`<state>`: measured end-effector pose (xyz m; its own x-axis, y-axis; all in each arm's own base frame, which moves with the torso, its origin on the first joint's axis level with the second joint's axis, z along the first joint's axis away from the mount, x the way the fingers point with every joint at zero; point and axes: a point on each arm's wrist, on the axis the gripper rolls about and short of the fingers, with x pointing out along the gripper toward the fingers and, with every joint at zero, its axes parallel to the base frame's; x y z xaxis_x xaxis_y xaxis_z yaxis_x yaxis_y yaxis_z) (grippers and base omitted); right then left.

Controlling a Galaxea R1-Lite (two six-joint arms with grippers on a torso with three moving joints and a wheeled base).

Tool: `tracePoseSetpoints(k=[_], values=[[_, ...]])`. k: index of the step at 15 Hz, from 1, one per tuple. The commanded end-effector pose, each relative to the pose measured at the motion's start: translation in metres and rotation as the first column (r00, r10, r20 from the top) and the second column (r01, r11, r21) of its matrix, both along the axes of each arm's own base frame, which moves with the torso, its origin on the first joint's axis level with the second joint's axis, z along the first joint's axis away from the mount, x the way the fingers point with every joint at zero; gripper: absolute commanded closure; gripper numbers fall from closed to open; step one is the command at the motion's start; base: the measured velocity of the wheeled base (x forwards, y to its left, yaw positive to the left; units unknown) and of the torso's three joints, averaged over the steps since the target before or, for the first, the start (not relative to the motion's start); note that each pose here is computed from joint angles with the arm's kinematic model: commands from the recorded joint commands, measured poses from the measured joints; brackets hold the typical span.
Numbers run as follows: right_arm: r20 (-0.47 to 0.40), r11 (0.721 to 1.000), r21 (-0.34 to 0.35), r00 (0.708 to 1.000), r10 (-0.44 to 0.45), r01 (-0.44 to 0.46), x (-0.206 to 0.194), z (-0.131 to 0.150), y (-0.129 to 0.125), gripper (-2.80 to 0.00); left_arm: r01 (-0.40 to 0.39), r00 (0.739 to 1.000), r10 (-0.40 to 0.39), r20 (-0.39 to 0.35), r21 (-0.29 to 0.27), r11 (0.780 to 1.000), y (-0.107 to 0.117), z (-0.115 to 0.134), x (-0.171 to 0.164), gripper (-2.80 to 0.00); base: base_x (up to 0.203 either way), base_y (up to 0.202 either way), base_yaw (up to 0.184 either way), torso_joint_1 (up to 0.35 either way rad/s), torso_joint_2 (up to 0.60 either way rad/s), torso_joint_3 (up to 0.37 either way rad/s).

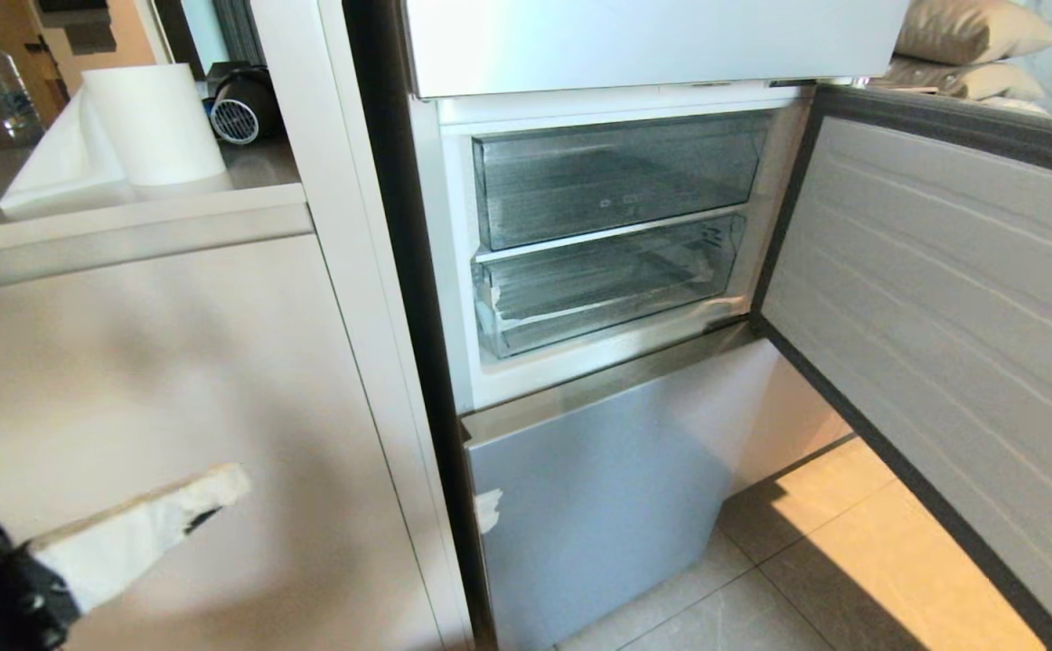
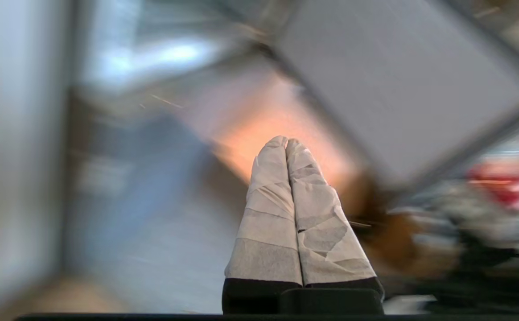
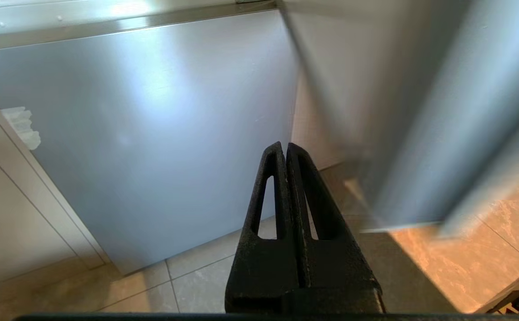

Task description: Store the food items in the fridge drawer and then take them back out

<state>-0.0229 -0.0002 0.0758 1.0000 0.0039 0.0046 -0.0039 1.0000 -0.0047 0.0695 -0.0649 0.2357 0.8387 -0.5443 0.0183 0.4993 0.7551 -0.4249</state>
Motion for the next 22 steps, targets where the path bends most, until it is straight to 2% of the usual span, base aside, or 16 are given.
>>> tracePoseSetpoints(k=[1,3,4,5,6,8,10,11,13,14,16,17,19,20,22], values=[[0.000,1.000,0.000,1.000,0.001,-0.001,0.000,0.000,0.000,0.00,-0.136,0.983,0.123,0.137,0.089,0.987,0.036,0.001,-0.028,0.00,0.000,0.000,0.000,0.000,0.00,0.000],[0.000,1.000,0.000,1.000,0.001,-0.001,0.000,0.000,0.000,0.00,-0.261,0.955,0.234,0.181,0.148,0.954,0.049,-0.004,-0.036,0.00,0.000,0.000,0.000,0.000,0.00,0.000],[0.000,1.000,0.000,1.000,0.001,-0.001,0.000,0.000,0.000,0.00,-0.326,0.935,0.292,0.200,0.164,0.931,0.054,-0.005,-0.040,0.00,0.000,0.000,0.000,0.000,0.00,0.000],[0.000,1.000,-0.001,1.000,0.001,-0.001,0.000,0.000,0.000,0.00,-0.403,0.907,0.365,0.212,0.178,0.898,0.058,-0.006,-0.042,0.00,0.000,0.000,0.000,0.000,0.00,0.000],[0.000,1.000,0.000,1.000,0.001,-0.001,0.000,0.000,0.000,0.00,-0.475,0.873,0.434,0.222,0.189,0.859,0.061,-0.007,-0.044,0.00,0.000,0.000,0.000,0.000,0.00,0.000],[0.000,1.000,0.000,1.000,0.001,-0.001,0.000,0.000,0.000,0.00,-0.615,0.787,0.571,0.234,0.232,0.753,0.067,-0.012,-0.048,0.00,0.000,0.000,0.000,0.000,0.00,0.000],[0.000,1.000,-0.001,1.000,0.001,-0.001,0.000,0.000,0.000,0.00,-0.694,0.718,0.657,0.230,0.302,0.654,0.070,-0.028,-0.052,0.00,0.000,0.000,0.000,0.000,0.00,0.000],[0.000,1.000,-0.001,1.000,0.001,-0.001,0.000,0.000,0.000,0.00,-0.707,0.701,0.676,0.227,0.345,0.617,0.070,-0.042,-0.055,0.00,0.000,0.000,0.000,0.000,0.00,0.000],[0.000,1.000,0.000,1.000,0.001,-0.001,0.000,0.000,0.000,0.00,-0.708,0.686,0.698,0.207,0.415,0.572,0.071,-0.069,-0.057,0.00,0.000,0.000,0.000,0.000,0.00,0.000],[0.000,1.000,-0.001,1.000,0.001,-0.001,0.000,0.000,0.000,0.00,-0.698,0.686,0.702,0.191,0.445,0.561,0.071,-0.085,-0.060,0.00,0.000,0.000,0.000,0.000,0.00,0.000],[0.000,1.000,-0.001,1.000,0.001,-0.001,0.000,0.000,0.000,0.00,-0.653,0.705,0.696,0.138,0.510,0.560,0.071,-0.122,-0.065,0.00,0.000,0.000,0.000,0.000,0.00,0.000],[0.000,1.000,-0.001,1.000,0.001,-0.001,0.000,0.000,0.000,0.00,-0.625,0.733,0.668,0.132,0.517,0.584,0.070,-0.137,-0.069,0.00,0.000,0.000,0.000,0.000,0.00,0.000],[0.000,1.000,0.000,1.000,0.000,0.000,0.000,0.000,0.000,0.00,-0.582,0.803,0.565,0.192,0.458,0.672,0.067,-0.147,-0.082,0.00,0.000,0.000,0.000,0.000,0.00,0.000],[0.000,1.000,0.000,1.000,0.001,-0.001,0.000,0.000,0.000,0.00,-0.567,0.821,0.520,0.235,0.439,0.697,0.066,-0.152,-0.089,0.00,0.000,0.000,0.000,0.000,0.00,0.000],[-0.002,1.000,-0.013,1.000,-0.002,0.002,0.000,0.000,0.000,0.00,-0.515,0.857,0.444,0.261,0.448,0.731,0.064,-0.160,-0.093,0.00,0.000,0.000,0.000,0.000,0.00,0.000]])
